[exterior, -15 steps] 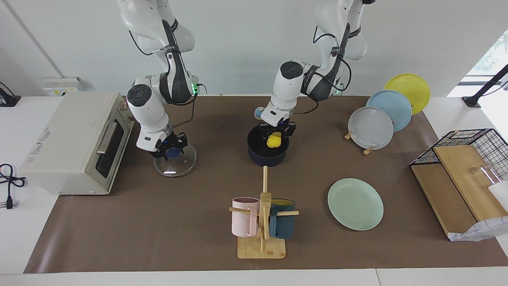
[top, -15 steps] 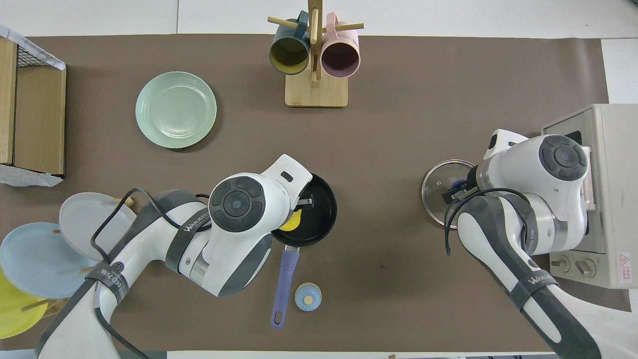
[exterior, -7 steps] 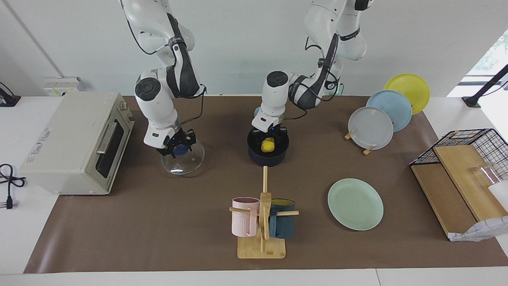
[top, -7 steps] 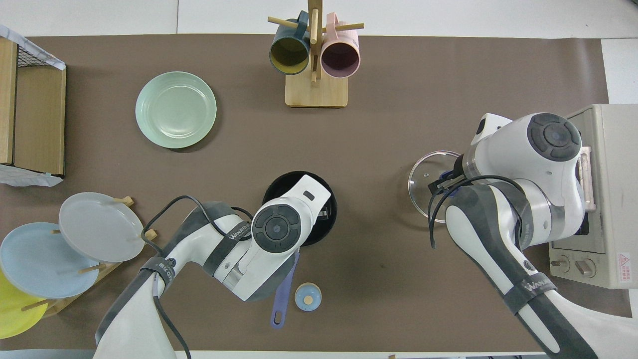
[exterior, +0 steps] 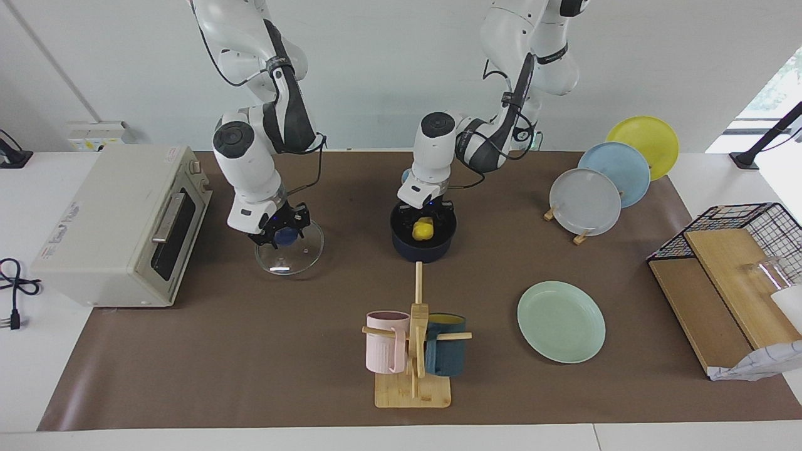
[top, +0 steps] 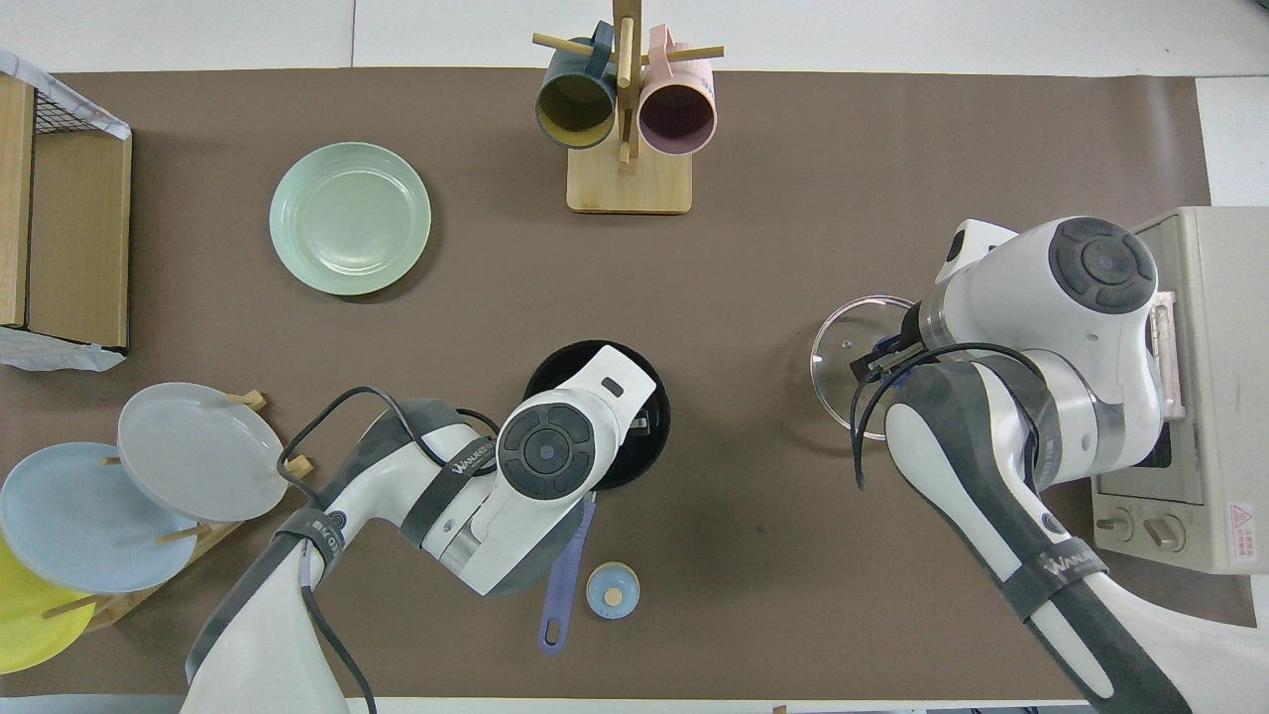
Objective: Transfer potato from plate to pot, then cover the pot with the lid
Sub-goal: 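Carry the potato over the black pot and release it inside, then withdraw the left gripper while the right gripper lifts the glass lid, then lower the glass lid onto the black pot with the right gripper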
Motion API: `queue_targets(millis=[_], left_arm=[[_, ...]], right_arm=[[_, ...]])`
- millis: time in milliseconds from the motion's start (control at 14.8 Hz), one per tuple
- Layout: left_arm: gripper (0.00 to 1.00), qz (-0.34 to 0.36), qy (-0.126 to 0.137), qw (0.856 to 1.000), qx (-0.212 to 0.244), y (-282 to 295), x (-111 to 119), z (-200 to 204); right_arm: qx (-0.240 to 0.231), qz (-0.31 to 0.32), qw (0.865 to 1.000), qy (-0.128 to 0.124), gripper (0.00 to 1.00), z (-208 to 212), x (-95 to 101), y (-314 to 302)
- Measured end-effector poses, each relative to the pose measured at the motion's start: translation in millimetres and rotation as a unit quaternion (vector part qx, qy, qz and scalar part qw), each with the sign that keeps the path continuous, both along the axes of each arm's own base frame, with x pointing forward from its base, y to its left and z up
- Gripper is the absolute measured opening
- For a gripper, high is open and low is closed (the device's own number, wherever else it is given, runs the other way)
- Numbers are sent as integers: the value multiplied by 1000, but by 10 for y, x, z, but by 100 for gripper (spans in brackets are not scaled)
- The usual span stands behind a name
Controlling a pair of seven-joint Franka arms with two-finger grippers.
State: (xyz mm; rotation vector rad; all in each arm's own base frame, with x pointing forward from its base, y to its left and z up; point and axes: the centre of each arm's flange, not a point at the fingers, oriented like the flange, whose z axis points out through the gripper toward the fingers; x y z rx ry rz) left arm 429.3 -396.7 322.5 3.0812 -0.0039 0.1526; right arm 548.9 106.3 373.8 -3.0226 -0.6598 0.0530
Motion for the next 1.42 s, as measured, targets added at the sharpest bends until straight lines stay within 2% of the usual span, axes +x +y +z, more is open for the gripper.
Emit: queue_targets(millis=[68, 203, 405, 608, 810, 945, 1148, 1418], left_arm=[[100, 3, 6, 1000, 7, 17, 63, 88], [100, 15, 17, 1000, 18, 126, 254, 363], [100, 30, 37, 999, 7, 411, 596, 1008], [100, 40, 52, 998, -11, 1077, 1025, 1800], [100, 36, 54, 998, -13, 2009, 1312, 2458], [100, 20, 48, 999, -14, 2622, 1384, 2693], [100, -19, 50, 998, -11, 3352, 1370, 2834], [100, -56, 65, 996, 0, 3755, 1329, 2808]], right_arm=[[0, 1, 1000, -1, 66, 7, 3, 10], [0, -3, 1000, -1, 66, 19, 6, 26], [-2, -30, 999, 12, 66, 120, 5, 187], [-3, -64, 998, 18, 66, 383, -35, 664], [-2, -115, 993, 20, 66, 717, -212, 1391], [-5, -149, 989, 12, 66, 855, -405, 1901], [-3, -196, 981, 3, 66, 899, -738, 2516], [21, -222, 975, -8, 66, 874, -863, 2825]])
